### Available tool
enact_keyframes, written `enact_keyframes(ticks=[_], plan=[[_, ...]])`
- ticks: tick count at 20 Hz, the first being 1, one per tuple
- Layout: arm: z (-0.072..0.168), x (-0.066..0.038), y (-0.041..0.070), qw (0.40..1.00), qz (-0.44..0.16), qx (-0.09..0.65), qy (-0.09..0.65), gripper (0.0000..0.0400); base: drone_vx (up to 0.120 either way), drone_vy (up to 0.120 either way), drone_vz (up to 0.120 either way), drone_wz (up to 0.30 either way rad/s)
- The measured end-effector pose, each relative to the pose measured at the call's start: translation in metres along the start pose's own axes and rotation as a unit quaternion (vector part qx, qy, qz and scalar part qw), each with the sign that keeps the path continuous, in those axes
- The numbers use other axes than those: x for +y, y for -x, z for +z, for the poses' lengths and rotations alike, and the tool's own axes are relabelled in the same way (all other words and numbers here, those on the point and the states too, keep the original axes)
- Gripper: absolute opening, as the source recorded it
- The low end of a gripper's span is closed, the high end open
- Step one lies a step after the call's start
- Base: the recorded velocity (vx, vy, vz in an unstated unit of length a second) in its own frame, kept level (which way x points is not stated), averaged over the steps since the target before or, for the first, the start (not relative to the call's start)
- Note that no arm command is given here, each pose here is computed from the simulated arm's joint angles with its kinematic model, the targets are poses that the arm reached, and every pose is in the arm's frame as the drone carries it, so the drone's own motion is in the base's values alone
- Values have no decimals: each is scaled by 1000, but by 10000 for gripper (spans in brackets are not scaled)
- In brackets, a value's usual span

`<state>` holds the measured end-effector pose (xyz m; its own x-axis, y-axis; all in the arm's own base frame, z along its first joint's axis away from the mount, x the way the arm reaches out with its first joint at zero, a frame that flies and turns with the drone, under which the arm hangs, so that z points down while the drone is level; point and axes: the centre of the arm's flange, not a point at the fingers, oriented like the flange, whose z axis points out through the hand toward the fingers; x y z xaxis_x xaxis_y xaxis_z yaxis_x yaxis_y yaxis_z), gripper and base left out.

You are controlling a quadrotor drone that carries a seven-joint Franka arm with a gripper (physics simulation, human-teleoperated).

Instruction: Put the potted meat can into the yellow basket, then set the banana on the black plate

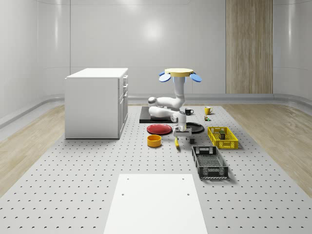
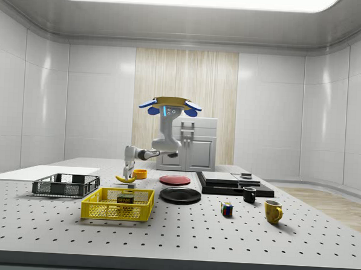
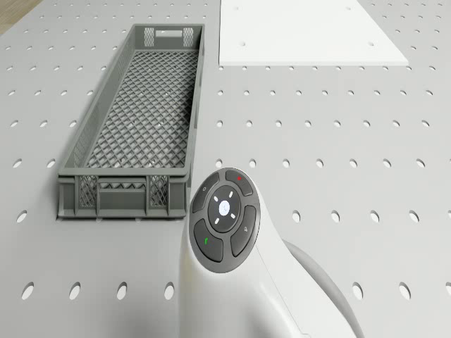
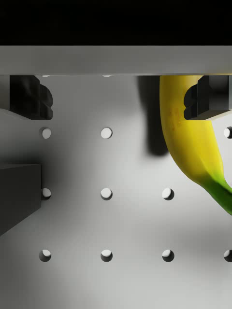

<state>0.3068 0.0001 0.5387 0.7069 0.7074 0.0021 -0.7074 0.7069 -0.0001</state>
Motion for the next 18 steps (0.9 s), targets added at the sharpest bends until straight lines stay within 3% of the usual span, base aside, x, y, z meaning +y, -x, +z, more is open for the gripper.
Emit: enact_keyframes(ticks=[8, 18], plan=[[0, 0, 0, 1000, 0, 0, 0, 400, 40, -120, 0, 0], [0, 0, 0, 1000, 0, 0, 0, 400, 0, 0, 0, 0]])
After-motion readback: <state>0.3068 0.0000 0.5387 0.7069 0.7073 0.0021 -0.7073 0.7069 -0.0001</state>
